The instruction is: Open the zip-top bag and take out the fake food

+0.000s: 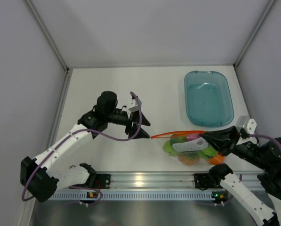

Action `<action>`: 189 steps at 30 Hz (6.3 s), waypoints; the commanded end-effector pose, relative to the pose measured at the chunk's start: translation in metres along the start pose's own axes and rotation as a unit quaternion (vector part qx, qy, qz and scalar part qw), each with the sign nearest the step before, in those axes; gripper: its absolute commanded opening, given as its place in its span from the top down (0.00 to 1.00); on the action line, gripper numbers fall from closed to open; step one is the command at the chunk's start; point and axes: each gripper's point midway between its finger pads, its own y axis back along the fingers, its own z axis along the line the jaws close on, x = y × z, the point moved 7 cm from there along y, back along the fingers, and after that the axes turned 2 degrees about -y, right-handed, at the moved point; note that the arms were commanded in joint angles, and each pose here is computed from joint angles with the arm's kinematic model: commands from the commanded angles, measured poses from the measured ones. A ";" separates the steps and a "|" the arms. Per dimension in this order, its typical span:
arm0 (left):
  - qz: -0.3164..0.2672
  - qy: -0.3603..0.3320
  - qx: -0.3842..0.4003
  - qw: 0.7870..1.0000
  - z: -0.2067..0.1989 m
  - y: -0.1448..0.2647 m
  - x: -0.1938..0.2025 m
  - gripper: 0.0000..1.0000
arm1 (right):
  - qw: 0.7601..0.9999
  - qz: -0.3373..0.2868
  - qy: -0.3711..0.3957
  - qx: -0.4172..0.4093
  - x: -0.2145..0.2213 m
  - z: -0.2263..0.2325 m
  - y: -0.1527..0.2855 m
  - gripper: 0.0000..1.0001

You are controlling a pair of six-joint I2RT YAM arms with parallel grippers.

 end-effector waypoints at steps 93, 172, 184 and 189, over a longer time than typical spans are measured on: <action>-0.051 0.171 -0.595 0.784 0.048 0.022 -0.052 1.00 | 0.962 0.026 -0.253 0.097 0.055 -0.071 -0.146 0.82; -0.273 0.343 -0.479 0.761 0.033 -0.020 -0.005 1.00 | 0.863 0.055 -0.464 0.193 0.216 -0.051 -0.244 0.55; -0.257 0.323 -0.548 0.727 0.048 -0.013 0.009 1.00 | 0.890 0.064 -0.417 0.176 0.193 -0.047 -0.222 0.55; -0.237 0.330 -0.568 0.716 0.056 -0.013 0.016 1.00 | 0.896 0.052 -0.399 0.190 0.177 -0.049 -0.206 0.57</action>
